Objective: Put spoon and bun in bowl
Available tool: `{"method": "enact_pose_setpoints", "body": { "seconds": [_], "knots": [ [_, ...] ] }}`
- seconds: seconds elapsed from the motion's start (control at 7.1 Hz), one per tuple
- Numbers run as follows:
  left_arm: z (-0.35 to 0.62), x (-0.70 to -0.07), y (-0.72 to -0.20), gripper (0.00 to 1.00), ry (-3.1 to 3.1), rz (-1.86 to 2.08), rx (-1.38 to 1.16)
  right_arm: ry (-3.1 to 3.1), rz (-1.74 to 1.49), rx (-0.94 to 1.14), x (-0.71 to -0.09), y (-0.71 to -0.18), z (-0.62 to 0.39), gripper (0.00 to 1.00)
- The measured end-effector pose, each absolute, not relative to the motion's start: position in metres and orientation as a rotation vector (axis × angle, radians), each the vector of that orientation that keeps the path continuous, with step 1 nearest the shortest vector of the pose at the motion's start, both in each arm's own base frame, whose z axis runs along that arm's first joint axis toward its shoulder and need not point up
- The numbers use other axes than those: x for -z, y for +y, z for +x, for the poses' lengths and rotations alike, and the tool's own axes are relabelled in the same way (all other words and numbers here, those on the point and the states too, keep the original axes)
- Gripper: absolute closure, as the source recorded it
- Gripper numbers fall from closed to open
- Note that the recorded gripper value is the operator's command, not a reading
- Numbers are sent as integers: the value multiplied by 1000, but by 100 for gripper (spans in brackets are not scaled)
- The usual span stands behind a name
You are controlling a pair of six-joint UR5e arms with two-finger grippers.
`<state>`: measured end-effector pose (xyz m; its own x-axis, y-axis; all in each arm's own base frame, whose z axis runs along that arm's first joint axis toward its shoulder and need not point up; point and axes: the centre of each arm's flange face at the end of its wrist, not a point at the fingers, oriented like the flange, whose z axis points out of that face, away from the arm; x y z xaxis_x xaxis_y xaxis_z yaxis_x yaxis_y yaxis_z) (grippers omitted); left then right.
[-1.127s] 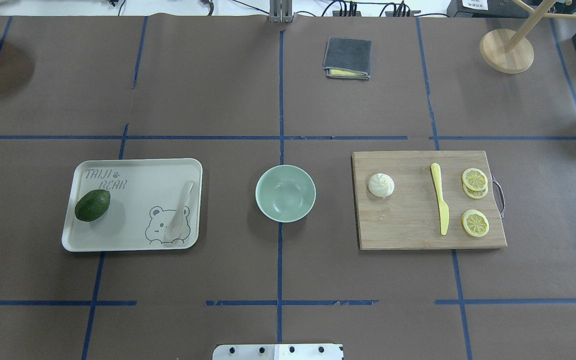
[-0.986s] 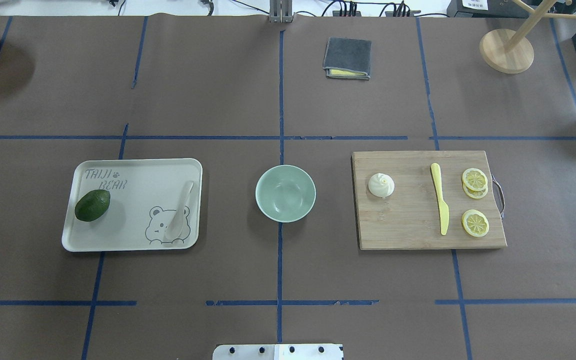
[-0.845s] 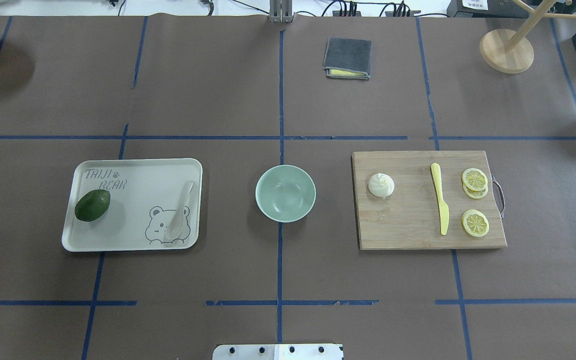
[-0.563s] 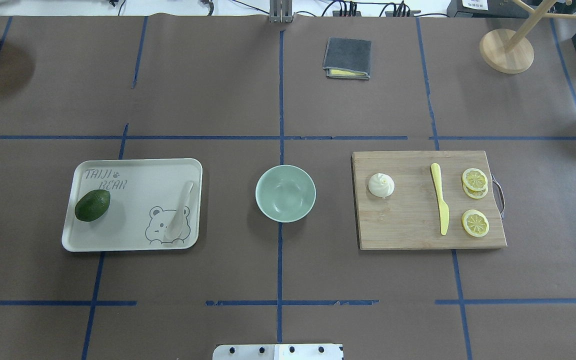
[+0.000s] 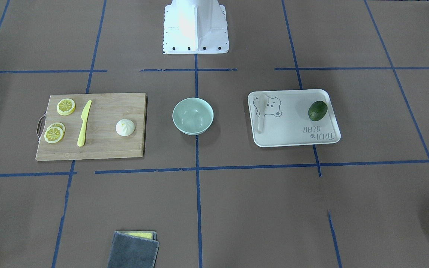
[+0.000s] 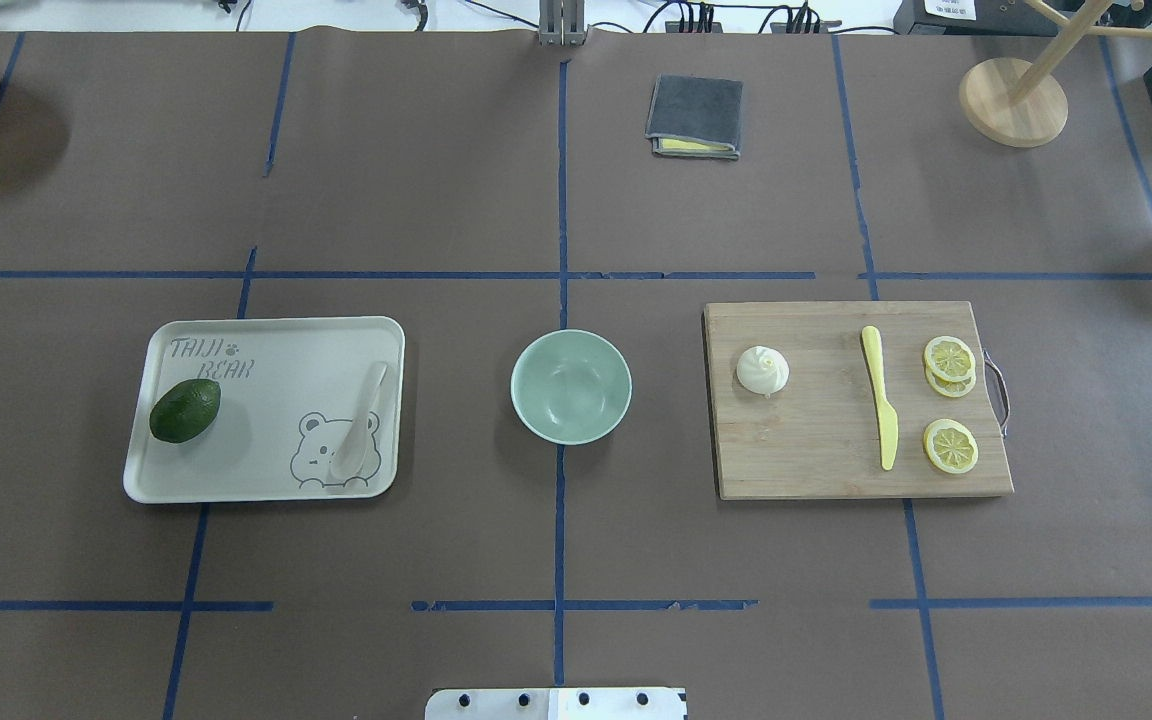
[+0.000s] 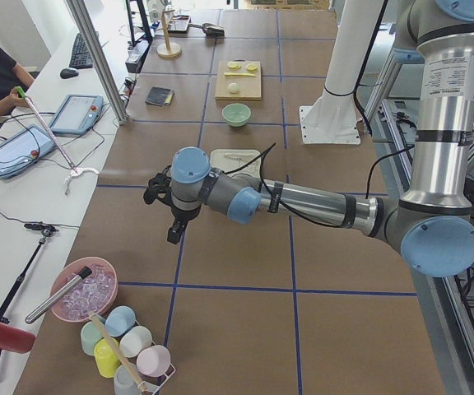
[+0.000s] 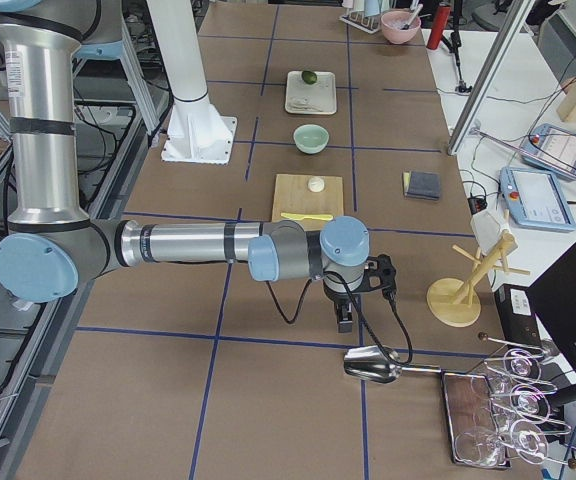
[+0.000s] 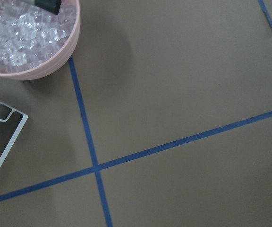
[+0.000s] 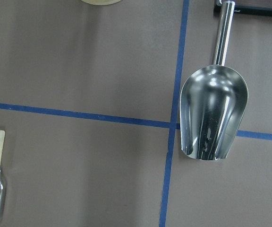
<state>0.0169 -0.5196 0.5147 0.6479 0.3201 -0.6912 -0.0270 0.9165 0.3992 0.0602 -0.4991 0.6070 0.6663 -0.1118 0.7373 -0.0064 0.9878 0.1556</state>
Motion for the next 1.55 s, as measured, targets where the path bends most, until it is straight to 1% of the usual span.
{"method": "enact_pose_setpoints", "body": {
  "seconds": [0.42, 0.7, 0.85, 1.13, 1.55],
  "knots": [
    [126, -411, -512, 0, 973, 317, -145, -844, 176, 77, -593, -511, 57, 0],
    [211, -363, -506, 0, 998, 263, -76, -849, 179, 99, -587, -514, 46, 0],
    [252, -347, -498, 1, 999, 240, -43, -854, 181, 102, -577, -517, 37, 0],
    [325, -321, -476, 5, 1005, 197, 23, -878, 176, 50, -531, -519, 9, 0],
    [399, -309, -446, 9, 987, 172, 63, -917, 126, -18, -474, -508, -49, 0]
  ]
}}
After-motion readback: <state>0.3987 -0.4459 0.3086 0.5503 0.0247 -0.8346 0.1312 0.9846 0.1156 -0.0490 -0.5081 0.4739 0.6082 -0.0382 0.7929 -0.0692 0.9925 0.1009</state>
